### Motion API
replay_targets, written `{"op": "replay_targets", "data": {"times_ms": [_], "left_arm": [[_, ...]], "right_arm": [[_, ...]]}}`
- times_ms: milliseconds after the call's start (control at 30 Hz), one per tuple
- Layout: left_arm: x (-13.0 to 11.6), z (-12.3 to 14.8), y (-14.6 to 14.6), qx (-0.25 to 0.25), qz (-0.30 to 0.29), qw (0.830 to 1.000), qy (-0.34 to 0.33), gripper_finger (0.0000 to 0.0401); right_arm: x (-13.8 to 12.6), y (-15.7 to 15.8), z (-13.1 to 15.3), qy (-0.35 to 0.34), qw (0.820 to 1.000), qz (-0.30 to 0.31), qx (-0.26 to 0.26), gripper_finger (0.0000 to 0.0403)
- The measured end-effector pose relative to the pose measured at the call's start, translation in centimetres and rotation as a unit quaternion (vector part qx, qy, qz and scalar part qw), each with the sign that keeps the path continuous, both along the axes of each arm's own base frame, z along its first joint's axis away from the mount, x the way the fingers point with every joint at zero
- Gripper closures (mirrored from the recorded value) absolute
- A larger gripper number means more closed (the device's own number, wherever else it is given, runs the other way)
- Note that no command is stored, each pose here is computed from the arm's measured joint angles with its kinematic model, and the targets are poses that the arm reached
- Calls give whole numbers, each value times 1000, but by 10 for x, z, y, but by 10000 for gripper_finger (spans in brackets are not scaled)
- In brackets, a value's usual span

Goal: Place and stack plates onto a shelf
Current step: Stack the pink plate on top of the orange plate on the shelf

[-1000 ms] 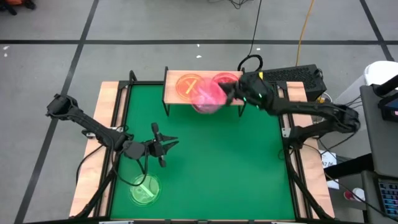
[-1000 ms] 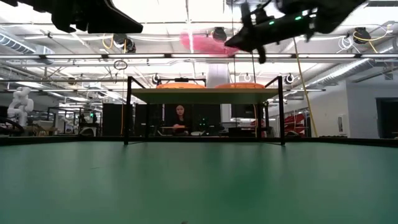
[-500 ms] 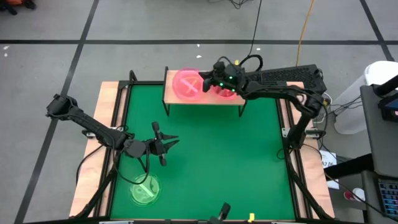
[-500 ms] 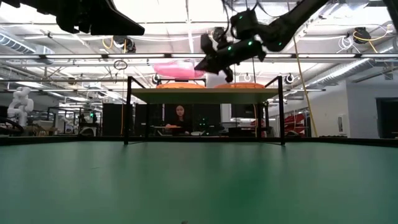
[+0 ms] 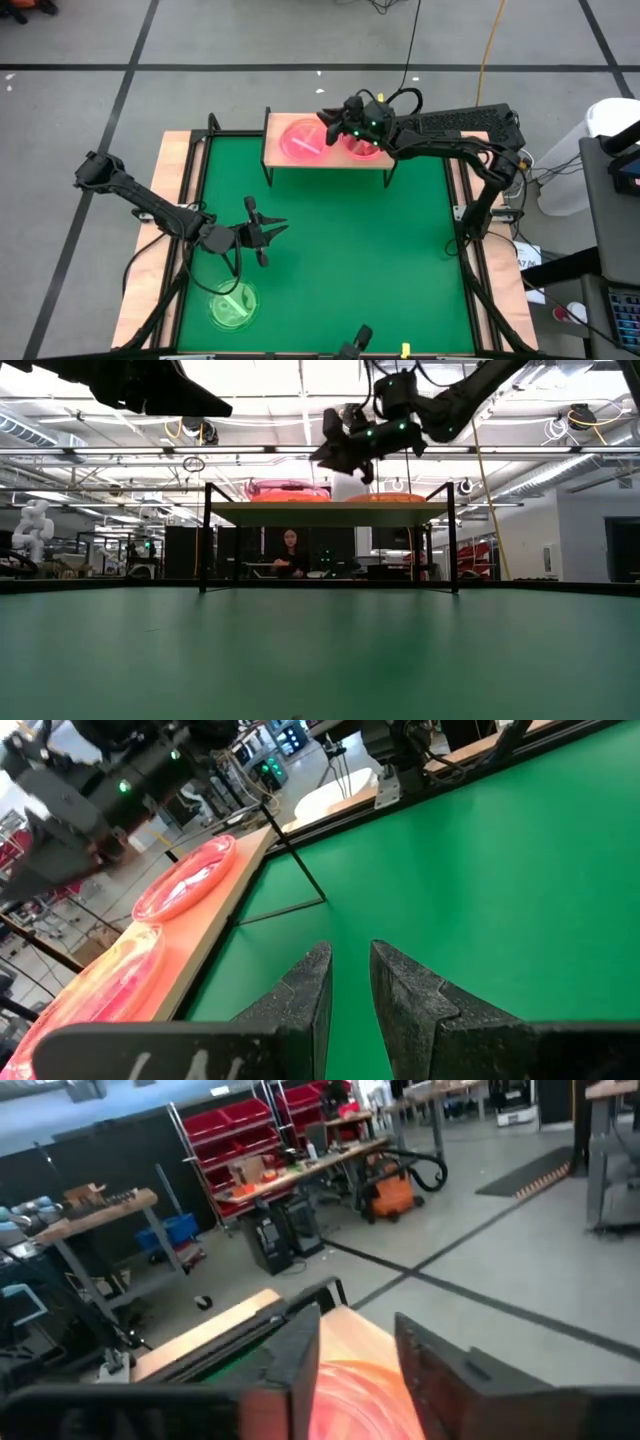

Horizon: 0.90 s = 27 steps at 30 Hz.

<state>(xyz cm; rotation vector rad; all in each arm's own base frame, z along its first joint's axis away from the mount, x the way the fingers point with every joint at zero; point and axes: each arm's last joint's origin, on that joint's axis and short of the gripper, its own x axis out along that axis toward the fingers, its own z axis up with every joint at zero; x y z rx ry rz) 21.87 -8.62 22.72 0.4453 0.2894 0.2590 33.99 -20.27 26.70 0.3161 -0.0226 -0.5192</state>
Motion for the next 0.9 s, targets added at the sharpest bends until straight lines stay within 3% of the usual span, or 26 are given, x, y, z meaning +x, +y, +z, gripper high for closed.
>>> {"op": "replay_targets", "data": {"times_ms": [67,200,467,700,900], "left_arm": [[0,0,0,-5,1,1000,-1,322],[0,0,0,-7,2,1000,-1,322],[0,-2,0,-24,-5,1000,1,322],[0,-1,0,-27,-5,1000,0,322],[0,-1,0,-33,-4,999,-2,322]], "right_arm": [[-3,4,9,1,1000,9,-11,268],[-3,24,26,10,994,86,-72,240],[-1,85,44,89,960,186,-191,234],[13,106,17,184,946,181,-196,234],[31,103,-12,193,948,187,-172,234]]}}
